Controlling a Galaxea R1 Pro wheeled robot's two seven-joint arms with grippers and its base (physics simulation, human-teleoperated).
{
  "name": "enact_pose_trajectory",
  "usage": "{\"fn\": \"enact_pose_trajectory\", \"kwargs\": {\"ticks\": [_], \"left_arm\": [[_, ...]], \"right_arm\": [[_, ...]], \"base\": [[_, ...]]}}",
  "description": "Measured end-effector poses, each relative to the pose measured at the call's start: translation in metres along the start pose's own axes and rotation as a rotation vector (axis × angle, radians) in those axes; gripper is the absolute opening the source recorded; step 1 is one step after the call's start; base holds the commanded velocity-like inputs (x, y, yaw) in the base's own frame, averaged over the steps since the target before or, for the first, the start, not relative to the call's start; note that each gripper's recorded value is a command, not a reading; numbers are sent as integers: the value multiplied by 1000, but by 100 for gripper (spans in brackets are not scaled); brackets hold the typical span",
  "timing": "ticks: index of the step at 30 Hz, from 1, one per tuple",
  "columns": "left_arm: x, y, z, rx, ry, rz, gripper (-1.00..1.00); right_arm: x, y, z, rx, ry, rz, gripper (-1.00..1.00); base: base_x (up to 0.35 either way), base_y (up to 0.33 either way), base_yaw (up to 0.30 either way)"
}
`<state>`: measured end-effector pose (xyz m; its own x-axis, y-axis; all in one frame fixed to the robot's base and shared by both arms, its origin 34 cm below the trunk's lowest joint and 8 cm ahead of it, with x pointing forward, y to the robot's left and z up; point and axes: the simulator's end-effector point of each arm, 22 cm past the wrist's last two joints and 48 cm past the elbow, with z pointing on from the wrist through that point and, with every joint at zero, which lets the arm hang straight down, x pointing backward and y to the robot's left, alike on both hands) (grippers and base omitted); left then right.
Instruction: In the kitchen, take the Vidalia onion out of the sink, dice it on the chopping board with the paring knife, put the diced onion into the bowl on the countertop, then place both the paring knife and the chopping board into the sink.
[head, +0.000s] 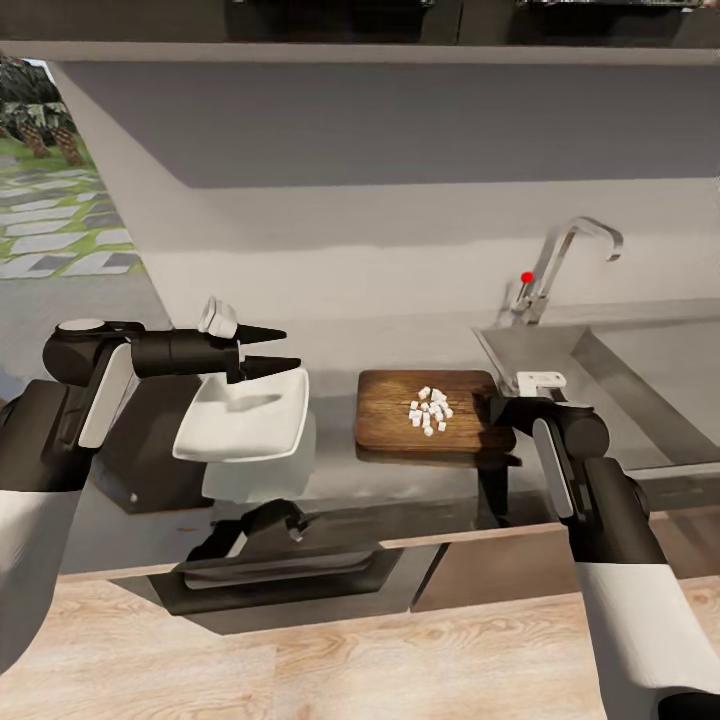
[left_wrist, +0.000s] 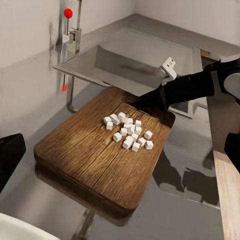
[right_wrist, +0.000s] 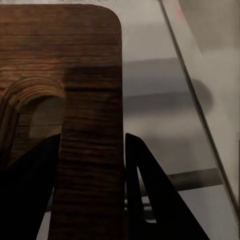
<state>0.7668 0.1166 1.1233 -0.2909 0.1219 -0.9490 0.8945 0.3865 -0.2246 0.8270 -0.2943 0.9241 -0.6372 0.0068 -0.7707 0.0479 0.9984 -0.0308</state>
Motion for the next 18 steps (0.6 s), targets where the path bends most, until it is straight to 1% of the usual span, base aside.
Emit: {"fn": "enact_pose_trajectory", "kwargs": {"ticks": [18], "left_arm": [[-15,-10,-6,-4,-11,27,100]], "right_arm": [[-15,-2,-13,1,-28,5,-100]], "base": [[0,0,0]]}}
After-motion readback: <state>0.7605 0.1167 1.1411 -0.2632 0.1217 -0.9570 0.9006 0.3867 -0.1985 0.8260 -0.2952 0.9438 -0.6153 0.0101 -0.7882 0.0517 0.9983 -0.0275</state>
